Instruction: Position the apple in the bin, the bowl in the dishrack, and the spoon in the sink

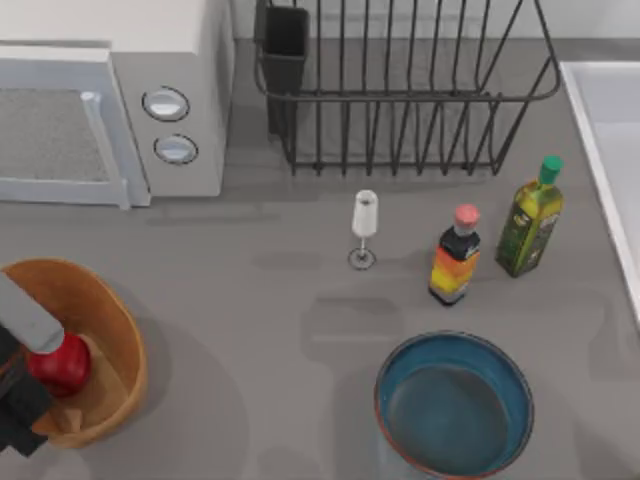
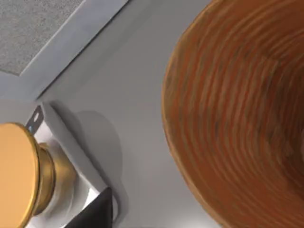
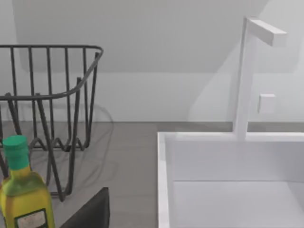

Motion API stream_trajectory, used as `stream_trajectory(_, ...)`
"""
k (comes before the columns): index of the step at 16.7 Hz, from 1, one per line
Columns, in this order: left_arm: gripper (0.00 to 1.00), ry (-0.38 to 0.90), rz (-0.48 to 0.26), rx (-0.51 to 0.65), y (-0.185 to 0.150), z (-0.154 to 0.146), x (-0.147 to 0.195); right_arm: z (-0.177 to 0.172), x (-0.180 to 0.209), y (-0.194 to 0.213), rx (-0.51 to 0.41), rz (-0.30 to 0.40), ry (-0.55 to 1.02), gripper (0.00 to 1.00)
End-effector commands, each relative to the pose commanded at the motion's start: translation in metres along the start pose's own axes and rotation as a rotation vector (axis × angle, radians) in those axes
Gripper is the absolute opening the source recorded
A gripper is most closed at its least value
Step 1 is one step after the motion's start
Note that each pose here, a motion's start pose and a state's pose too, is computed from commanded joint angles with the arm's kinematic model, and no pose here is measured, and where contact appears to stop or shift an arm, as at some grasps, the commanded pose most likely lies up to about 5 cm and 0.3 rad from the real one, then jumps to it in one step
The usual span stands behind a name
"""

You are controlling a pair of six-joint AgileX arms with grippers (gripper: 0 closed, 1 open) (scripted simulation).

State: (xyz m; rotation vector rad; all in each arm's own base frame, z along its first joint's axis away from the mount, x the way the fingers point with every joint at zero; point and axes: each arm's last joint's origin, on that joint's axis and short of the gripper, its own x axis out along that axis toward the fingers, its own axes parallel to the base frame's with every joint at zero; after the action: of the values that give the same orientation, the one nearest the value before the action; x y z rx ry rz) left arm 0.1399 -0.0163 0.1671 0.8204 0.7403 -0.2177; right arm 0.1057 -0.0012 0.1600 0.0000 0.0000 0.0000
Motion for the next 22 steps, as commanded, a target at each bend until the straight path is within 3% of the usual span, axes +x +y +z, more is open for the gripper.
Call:
stream_trajectory(4, 1.00, -0.341, 0.152, -0.508, -0.009, -0.023, -0.009, 0.000, 0.000, 0.000, 0.000, 0.000, 0.000, 1.00)
stream_trajectory(8, 1.00, -0.637, 0.208, -0.761, -0.010, -0.031, -0.015, 0.000, 0.000, 0.000, 0.000, 0.000, 0.000, 1.00)
stream_trajectory(11, 1.00, -0.738, 0.218, -0.819, -0.009, -0.032, -0.019, 0.000, 0.000, 0.000, 0.000, 0.000, 0.000, 1.00)
stream_trajectory(18, 1.00, -0.740, 0.218, -0.820, -0.009, -0.032, -0.019, 0.001, 0.000, 0.000, 0.005, 0.005, 0.009, 1.00)
stream_trajectory(22, 1.00, -0.740, 0.218, -0.820, -0.009, -0.032, -0.019, 0.017, 0.003, 0.007, 0.057, 0.056, 0.146, 1.00)
